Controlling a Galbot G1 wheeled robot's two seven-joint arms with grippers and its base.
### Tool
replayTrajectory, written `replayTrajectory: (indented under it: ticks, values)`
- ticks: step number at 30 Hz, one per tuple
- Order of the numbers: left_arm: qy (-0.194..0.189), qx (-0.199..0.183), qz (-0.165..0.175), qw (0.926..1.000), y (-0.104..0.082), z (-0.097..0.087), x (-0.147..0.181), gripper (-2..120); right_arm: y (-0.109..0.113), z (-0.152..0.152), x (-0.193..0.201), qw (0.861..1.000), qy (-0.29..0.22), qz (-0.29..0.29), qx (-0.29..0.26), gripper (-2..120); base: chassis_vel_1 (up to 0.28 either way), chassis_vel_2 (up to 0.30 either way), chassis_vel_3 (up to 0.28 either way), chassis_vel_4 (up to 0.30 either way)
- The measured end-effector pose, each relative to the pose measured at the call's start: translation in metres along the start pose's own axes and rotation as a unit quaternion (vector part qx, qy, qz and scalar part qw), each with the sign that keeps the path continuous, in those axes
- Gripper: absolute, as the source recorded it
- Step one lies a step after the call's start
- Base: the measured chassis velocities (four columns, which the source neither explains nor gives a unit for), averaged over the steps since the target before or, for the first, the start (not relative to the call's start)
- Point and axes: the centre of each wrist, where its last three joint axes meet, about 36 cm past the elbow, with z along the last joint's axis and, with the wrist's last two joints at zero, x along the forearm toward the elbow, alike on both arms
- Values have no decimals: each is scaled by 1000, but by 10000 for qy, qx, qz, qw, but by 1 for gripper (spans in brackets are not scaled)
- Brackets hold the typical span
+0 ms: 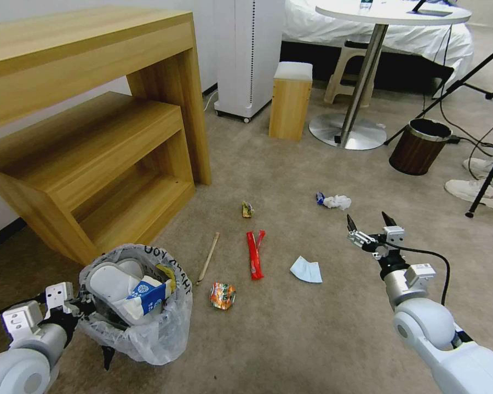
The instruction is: Pick up the trash bin and place the garbage on the floor into it.
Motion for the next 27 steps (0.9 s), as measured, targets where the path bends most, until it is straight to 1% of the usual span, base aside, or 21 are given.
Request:
replayTrajectory:
  ticks: [8, 9, 10, 11, 13, 14, 16, 17, 18, 19, 21, 23, 26, 27]
  values:
    - [23, 14, -8, 10000, 0, 2, -1, 0, 8, 4, -4, 9996, 200, -190, -91, 100, -14, 10, 12, -12]
    - [28, 17, -13, 10000, 0, 3, -2, 0, 10, 4, -6, 9989, 286, -310, -181, 100, 0, 0, 0, 0]
    - [28, 17, -13, 10000, 0, 3, -2, 0, 10, 4, -6, 9989, 286, -310, -181, 100, 0, 0, 0, 0]
    - [27, 23, -18, 10000, 0, 3, -2, 0, 10, 6, -9, 9974, 350, -529, -349, 100, 0, 0, 0, 0]
    - [30, 36, -26, 10000, 1, 4, -2, 0, 10, 12, -15, 9915, 311, -1047, -707, 100, 0, 0, 0, 0]
    - [30, 36, -26, 10000, 1, 4, -2, 0, 10, 12, -15, 9915, 311, -1047, -707, 100, 0, 0, 0, 0]
    - [30, 49, -39, 10000, 1, 5, -3, 0, 15, 20, -20, 9817, 189, -1505, -1150, 100, 0, 0, 0, 0]
    - [30, 54, -42, 10000, 1, 6, -3, 0, 17, 23, -23, 9781, 151, -1625, -1290, 100, 0, 0, 0, 0]
    - [30, 57, -45, 10000, 0, 6, -3, 0, 20, 28, -25, 9744, 124, -1731, -1430, 100, 0, 0, 0, 0]
    - [30, 57, -45, 10000, 0, 6, -3, 0, 20, 28, -25, 9744, 124, -1731, -1430, 100, 0, 0, 0, 0]
    - [42, 64, -58, 10000, 0, 8, -2, 0, 27, 42, -30, 9669, 151, -1885, -1715, 100, 0, 0, 0, 0]
    - [46, 65, -65, 9999, 0, 9, -3, 0, 29, 47, -32, 9645, 155, -1939, -1784, 100, 0, 0, 0, 0]
    - [69, 78, -87, 9999, 0, 12, -3, 0, 39, 73, -41, 9511, 151, -2245, -2115, 100, 0, 0, 0, 0]
    - [69, 78, -87, 9999, 0, 12, -3, 0, 39, 73, -41, 9511, 151, -2245, -2115, 100, 0, 0, 0, 0]
